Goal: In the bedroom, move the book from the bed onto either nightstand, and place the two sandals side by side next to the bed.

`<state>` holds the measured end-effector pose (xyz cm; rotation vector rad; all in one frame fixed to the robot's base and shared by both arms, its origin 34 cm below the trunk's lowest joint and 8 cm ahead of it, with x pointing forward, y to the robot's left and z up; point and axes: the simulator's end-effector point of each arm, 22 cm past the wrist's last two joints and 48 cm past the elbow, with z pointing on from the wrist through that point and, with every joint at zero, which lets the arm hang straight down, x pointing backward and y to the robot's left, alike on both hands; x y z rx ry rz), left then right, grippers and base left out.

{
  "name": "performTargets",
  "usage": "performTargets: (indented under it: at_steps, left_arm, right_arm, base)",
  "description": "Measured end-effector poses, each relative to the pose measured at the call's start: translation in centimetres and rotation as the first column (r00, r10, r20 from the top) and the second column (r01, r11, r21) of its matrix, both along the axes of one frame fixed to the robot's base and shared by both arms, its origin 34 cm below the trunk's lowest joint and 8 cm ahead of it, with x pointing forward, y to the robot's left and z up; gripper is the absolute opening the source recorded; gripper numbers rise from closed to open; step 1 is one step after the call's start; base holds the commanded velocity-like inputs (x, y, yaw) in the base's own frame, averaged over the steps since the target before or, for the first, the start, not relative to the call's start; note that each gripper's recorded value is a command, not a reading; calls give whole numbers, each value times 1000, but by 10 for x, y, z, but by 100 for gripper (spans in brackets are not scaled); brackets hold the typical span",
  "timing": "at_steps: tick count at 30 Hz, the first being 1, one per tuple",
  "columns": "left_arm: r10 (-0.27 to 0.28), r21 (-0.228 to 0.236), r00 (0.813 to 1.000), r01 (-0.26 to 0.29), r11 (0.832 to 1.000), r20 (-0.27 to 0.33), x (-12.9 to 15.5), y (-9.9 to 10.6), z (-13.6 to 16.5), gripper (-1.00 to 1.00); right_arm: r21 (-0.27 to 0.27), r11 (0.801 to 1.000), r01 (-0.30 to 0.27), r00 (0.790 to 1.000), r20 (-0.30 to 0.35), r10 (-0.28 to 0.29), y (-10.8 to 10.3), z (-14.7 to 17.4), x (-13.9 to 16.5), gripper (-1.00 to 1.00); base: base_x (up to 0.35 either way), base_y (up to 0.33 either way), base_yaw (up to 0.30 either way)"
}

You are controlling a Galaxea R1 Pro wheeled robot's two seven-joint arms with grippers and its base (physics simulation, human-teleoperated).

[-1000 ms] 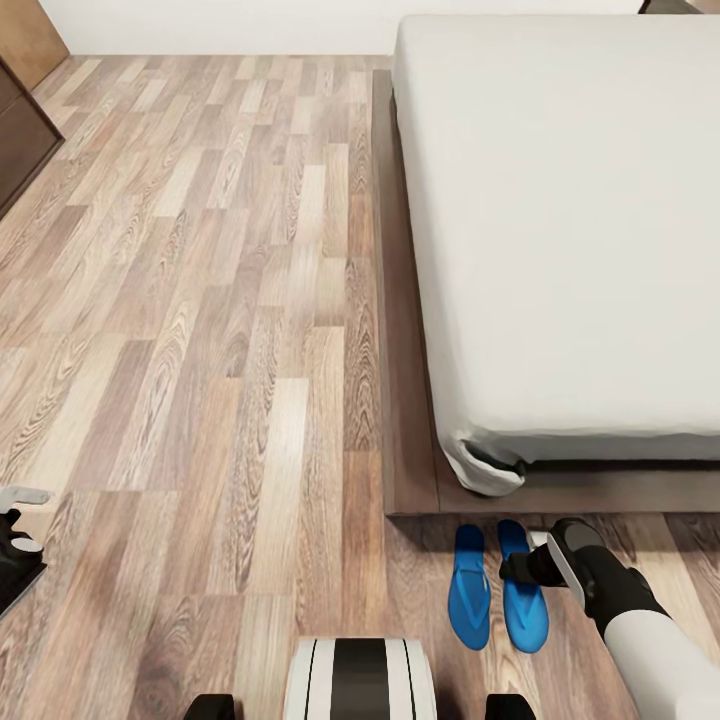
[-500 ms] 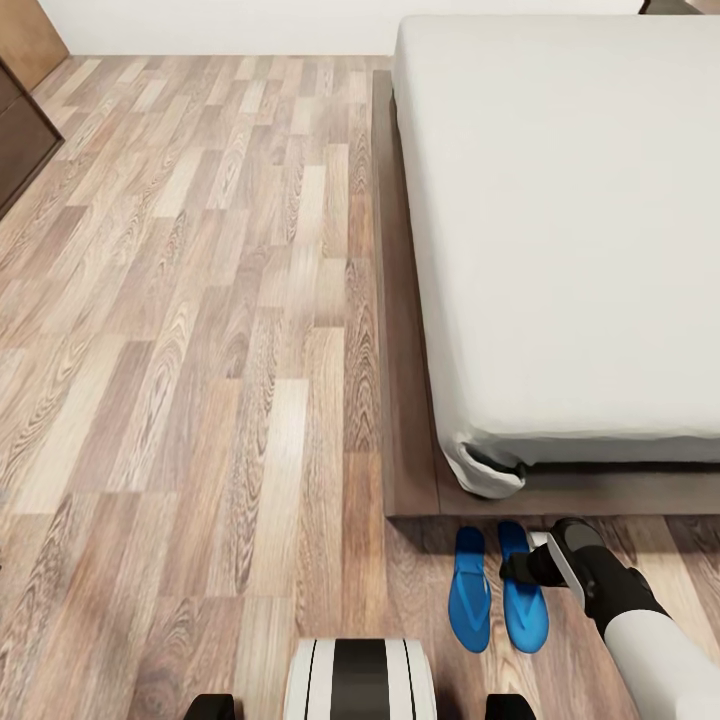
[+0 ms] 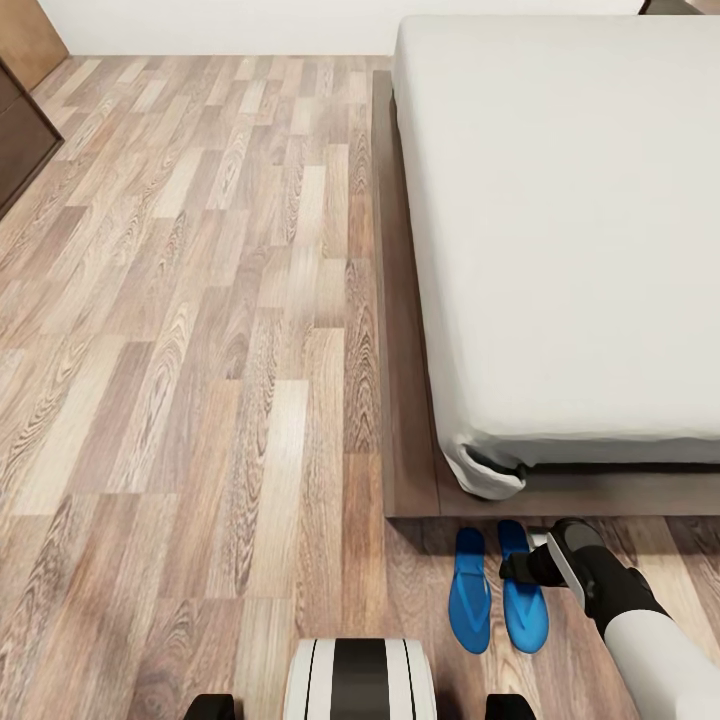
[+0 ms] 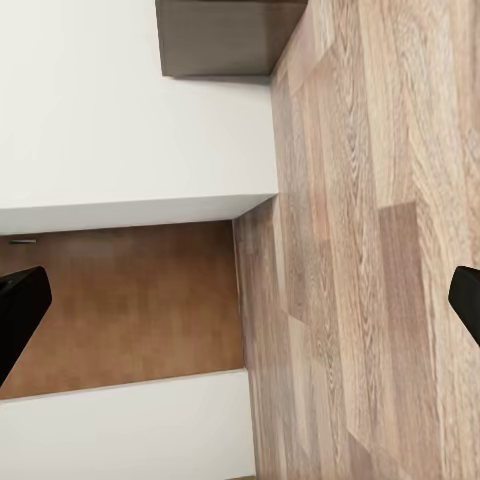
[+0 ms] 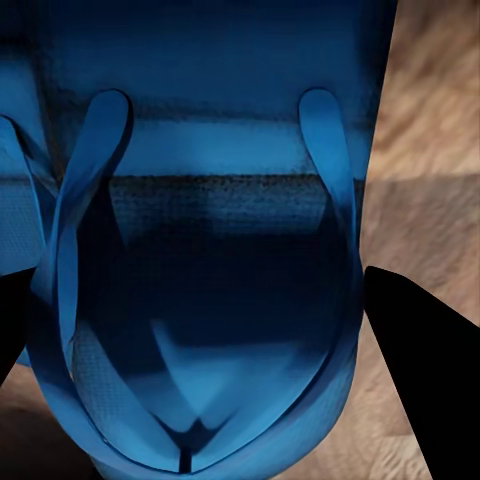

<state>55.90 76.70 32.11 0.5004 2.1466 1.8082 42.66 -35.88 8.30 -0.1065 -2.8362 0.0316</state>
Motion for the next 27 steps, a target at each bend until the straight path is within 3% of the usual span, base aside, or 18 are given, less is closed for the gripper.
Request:
performTargets:
  at_steps: [27]
  left_arm:
    - [-1,-2,1000,1,1000,-13,-2,-1,-7,100]
  right_arm:
    - [0,1000,0,1000,-13,0,0,-4,-5,-100]
  base:
    - [0,0,0]
